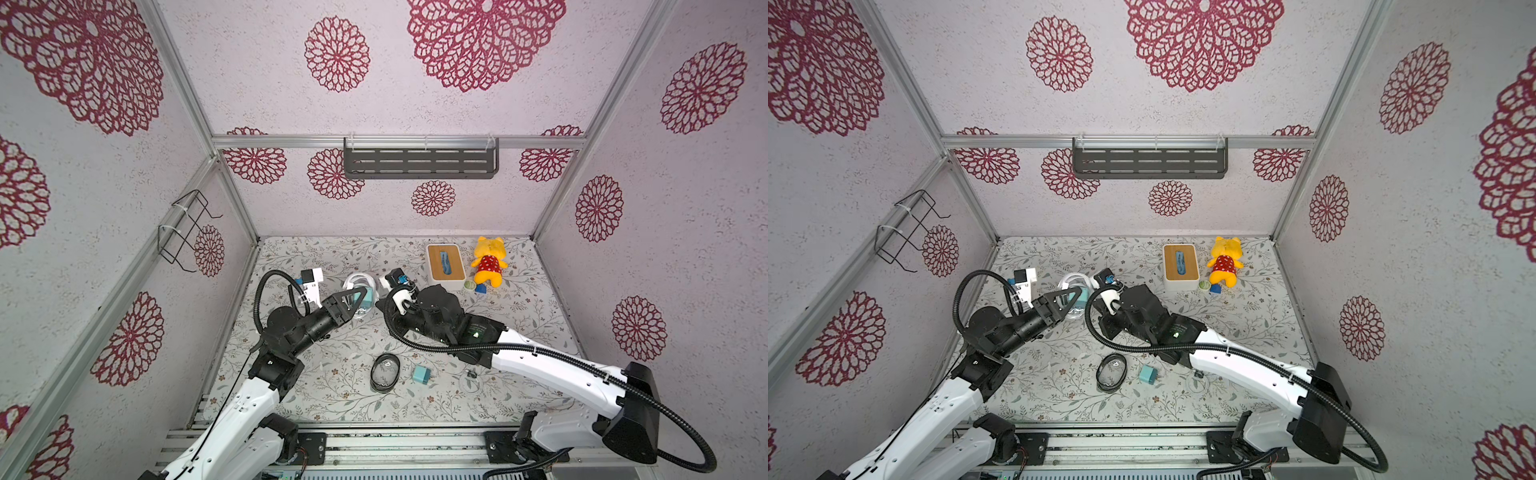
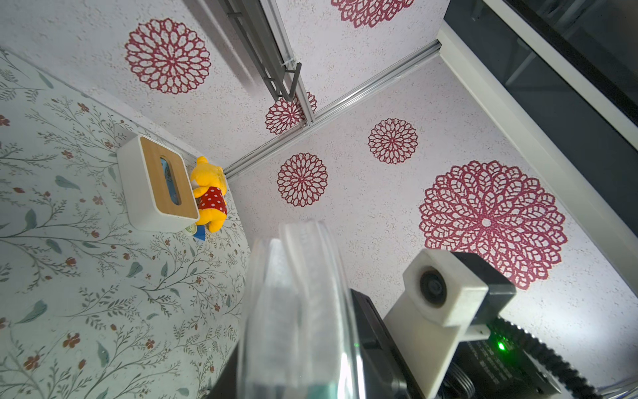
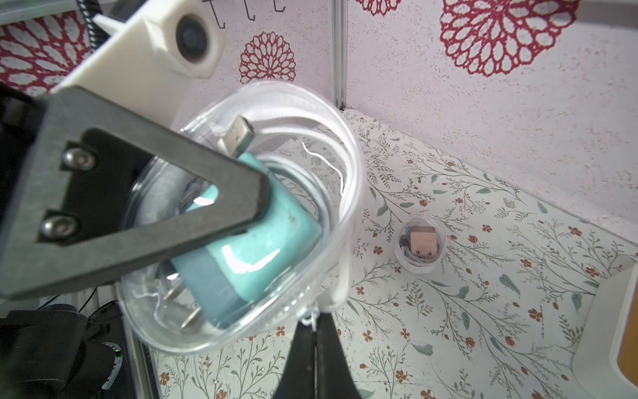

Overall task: Pack away charging kits
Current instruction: Zip the zipper on the storage bag.

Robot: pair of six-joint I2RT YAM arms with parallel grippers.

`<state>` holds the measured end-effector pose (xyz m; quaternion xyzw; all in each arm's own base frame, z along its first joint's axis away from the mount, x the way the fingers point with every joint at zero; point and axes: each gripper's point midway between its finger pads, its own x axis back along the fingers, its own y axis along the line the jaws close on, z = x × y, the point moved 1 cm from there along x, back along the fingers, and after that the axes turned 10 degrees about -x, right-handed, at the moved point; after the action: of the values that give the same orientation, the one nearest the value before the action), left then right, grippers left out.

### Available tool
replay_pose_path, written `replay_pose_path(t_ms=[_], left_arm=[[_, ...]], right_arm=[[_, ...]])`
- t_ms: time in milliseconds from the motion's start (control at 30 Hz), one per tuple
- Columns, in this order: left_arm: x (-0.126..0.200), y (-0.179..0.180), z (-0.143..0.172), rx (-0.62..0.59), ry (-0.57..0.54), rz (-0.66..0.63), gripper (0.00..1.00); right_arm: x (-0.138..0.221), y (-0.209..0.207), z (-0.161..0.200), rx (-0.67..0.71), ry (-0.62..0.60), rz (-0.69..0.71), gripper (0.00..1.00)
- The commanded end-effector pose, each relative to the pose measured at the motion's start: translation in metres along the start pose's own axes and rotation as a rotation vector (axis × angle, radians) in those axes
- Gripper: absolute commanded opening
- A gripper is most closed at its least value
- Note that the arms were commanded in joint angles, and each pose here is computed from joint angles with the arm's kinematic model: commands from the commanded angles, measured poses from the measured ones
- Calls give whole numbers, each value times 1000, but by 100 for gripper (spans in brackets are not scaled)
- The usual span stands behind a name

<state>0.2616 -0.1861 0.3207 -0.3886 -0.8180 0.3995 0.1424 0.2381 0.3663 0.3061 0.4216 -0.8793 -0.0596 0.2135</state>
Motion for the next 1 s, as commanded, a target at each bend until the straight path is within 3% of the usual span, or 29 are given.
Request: replay_pose_path(t_ms=[0, 300, 767, 900, 967], left_arm=[[10, -9, -1, -52, 25, -8, 0], [9, -6, 18, -51, 147, -20, 0], [-2, -13, 34, -50, 236, 14, 0], [-4, -14, 33, -61, 225, 17, 1], [-6, -14, 29, -70, 206, 17, 9]], right_arm=[[7, -44, -37, -57, -101, 167, 0], [6, -55, -64, -13, -125, 208, 0], [-6, -66, -85, -20, -157, 239, 0], [3, -59, -84, -69, -173, 192, 0], [14, -50, -79, -109, -203, 123, 0]])
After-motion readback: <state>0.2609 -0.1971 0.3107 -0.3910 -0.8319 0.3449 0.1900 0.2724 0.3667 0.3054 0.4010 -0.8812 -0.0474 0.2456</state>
